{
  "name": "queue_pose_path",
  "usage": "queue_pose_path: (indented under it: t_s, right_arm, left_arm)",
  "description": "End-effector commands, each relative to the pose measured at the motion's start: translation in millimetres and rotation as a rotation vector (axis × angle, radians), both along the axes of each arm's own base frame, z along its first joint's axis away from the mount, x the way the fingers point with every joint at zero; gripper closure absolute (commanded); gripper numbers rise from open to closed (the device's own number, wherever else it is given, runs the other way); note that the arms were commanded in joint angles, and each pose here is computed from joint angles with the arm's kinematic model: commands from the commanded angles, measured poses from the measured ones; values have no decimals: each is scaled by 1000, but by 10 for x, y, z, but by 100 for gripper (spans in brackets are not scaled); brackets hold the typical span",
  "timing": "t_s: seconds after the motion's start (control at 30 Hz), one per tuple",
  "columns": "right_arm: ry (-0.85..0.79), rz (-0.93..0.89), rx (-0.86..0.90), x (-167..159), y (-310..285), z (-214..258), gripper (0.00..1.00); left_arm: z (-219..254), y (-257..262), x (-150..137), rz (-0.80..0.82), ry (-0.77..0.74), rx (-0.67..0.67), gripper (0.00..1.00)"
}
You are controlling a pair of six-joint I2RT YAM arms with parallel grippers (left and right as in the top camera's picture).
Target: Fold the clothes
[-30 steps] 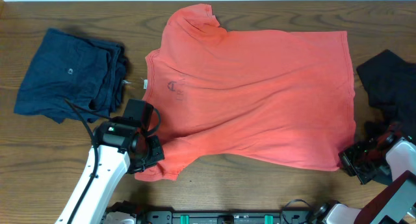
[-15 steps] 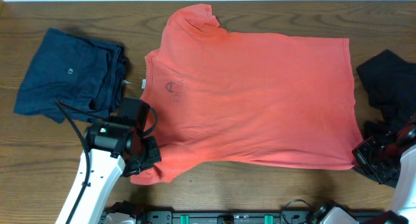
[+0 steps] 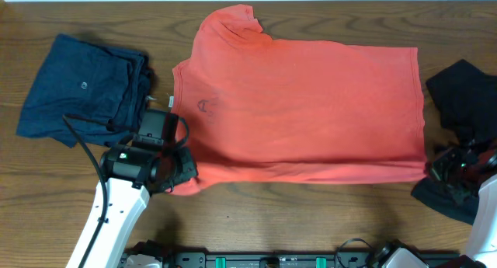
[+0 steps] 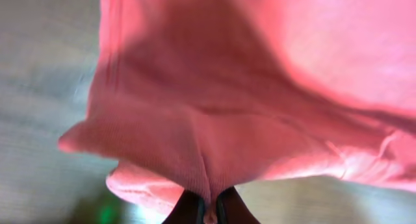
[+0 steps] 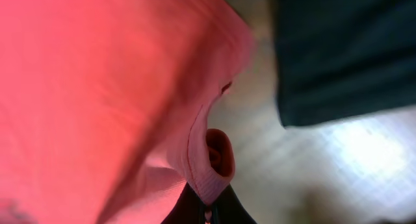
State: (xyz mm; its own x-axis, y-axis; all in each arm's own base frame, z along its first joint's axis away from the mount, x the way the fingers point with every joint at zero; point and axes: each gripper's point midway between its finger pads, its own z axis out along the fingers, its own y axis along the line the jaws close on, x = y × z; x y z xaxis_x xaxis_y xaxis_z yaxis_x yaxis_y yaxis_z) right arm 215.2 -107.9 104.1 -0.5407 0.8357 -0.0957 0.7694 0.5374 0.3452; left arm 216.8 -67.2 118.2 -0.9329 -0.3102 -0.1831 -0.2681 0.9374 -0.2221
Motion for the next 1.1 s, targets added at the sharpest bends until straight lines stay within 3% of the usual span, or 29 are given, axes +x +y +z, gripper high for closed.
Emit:
queue_pose_path:
  t_s: [0.0,0.3,0.97,1.0,1.03,1.07]
  right_arm:
    - [-84,11,39,189,11,78,99]
    - [-91,5,79,430,-38,-121,99]
    - [-143,18,56,887,-146,-414,99]
    - [-161,23,49,932,-161,-407,87]
    - [-174,28,39,969,-174,-399,67]
    - [-188,41,26,1000,-184,-388,45]
  left_arm:
    - [48,-43,179,-20,-53,-13,94]
    - [117,-173,784,-161,-270,4,94]
    - [-284,-63,1529,-210,-381,188,94]
    - [-311,-57,1545,-209,-378,193,93]
    - [-326,-48,1556,-206,-378,198,86]
    - [-340,-33,1570,-202,-378,208,65]
